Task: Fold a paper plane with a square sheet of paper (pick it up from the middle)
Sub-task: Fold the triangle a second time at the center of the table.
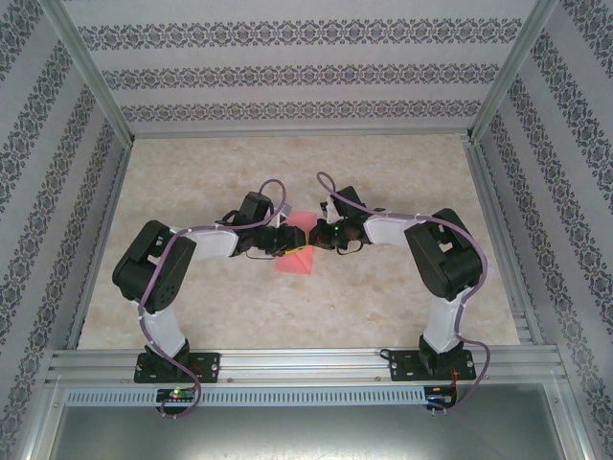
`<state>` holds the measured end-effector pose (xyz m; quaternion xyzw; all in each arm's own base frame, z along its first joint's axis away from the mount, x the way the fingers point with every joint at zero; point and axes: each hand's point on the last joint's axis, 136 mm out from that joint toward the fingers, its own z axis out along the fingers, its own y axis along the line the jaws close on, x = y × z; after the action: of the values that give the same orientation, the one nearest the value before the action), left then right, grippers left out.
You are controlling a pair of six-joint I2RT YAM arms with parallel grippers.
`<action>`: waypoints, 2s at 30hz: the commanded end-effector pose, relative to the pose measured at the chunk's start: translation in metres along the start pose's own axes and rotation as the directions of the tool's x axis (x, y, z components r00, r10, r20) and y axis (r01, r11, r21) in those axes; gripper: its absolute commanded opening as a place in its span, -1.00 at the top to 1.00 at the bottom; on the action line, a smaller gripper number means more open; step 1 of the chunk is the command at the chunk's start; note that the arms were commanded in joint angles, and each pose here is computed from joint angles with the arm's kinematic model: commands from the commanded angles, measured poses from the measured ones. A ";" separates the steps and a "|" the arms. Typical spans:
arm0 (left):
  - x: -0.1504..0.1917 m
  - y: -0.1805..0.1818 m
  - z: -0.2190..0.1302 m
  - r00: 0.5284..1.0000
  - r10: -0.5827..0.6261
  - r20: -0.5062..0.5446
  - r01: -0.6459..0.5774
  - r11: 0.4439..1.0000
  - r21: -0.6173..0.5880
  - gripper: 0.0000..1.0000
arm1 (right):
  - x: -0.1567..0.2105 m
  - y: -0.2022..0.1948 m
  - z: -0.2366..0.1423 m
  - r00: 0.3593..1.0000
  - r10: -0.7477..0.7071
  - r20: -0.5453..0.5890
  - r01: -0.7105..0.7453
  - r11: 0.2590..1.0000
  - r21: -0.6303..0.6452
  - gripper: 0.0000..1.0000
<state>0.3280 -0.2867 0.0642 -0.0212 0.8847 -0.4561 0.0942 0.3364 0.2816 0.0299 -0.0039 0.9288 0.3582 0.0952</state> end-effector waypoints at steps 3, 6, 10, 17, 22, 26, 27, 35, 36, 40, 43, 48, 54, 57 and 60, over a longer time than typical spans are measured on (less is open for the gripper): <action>0.000 0.001 0.005 1.000 0.009 -0.014 -0.009 1.000 -0.014 0.30 | -0.004 -0.001 0.003 1.000 -0.014 -0.020 0.014 1.000 -0.014 1.00; 0.001 0.002 0.007 1.000 0.005 -0.019 -0.005 1.000 -0.015 0.30 | -0.002 -0.001 0.005 1.000 -0.012 -0.029 0.012 1.000 -0.018 1.00; 0.001 0.002 0.009 1.000 0.002 -0.024 -0.003 1.000 -0.009 0.30 | -0.002 -0.002 0.007 0.999 -0.011 -0.035 0.010 1.000 -0.017 0.99; 0.003 0.003 0.011 0.999 -0.002 -0.036 0.002 1.000 0.001 0.30 | -0.005 -0.004 0.007 0.999 -0.010 -0.032 0.010 1.000 -0.001 0.99; 0.004 0.005 0.012 0.999 -0.005 -0.041 0.005 1.000 -0.005 0.30 | -0.005 -0.005 0.008 0.999 -0.012 -0.034 0.012 1.000 0.008 0.99; 0.004 0.005 0.012 0.999 -0.006 -0.043 0.005 1.000 -0.004 0.30 | -0.004 -0.008 0.009 0.999 -0.010 -0.035 0.011 1.000 0.020 0.99; 0.004 0.005 0.012 0.999 -0.006 -0.044 0.006 1.000 -0.004 0.30 | -0.004 -0.008 0.009 0.999 -0.008 -0.034 0.009 1.000 0.020 0.99; 0.005 0.007 0.013 0.999 -0.010 -0.044 0.010 1.000 -0.009 0.36 | -0.005 -0.009 0.011 0.999 -0.006 -0.037 0.007 1.000 0.016 0.99; 0.005 0.007 0.013 0.999 -0.009 -0.045 0.008 1.000 -0.008 0.37 | -0.006 -0.009 0.011 0.999 -0.005 -0.036 0.006 1.000 0.018 0.99; 0.006 0.009 0.014 0.999 -0.015 -0.048 0.014 1.000 -0.012 0.37 | -0.006 -0.012 0.011 0.999 -0.004 -0.032 0.005 1.000 0.028 0.99; 0.007 0.011 0.015 0.999 -0.020 -0.051 0.019 1.000 -0.015 0.37 | -0.007 -0.012 0.010 1.000 -0.002 -0.026 0.003 1.000 0.030 0.99; 0.007 0.013 0.016 0.998 -0.023 -0.052 0.022 1.000 -0.019 0.38 | -0.009 -0.013 0.008 1.000 -0.007 -0.016 0.007 0.999 0.037 0.99; 0.009 0.018 0.018 0.998 -0.036 -0.057 0.034 0.999 -0.032 0.41 | -0.007 -0.013 0.009 1.000 -0.004 -0.023 0.005 0.999 0.036 0.99; 0.010 0.021 0.019 0.997 -0.042 -0.058 0.039 0.999 -0.038 0.42 | -0.008 -0.014 0.009 1.000 -0.003 -0.022 0.003 0.999 0.037 0.99; 0.010 0.022 0.020 0.997 -0.045 -0.060 0.043 0.998 -0.040 0.42 | -0.008 -0.013 0.008 1.000 -0.005 -0.020 0.005 0.999 0.037 0.99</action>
<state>0.3260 -0.2862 0.0385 -0.0326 0.8933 -0.4431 0.0680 0.3392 0.2828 0.0185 -0.0079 0.9322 0.3535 0.0771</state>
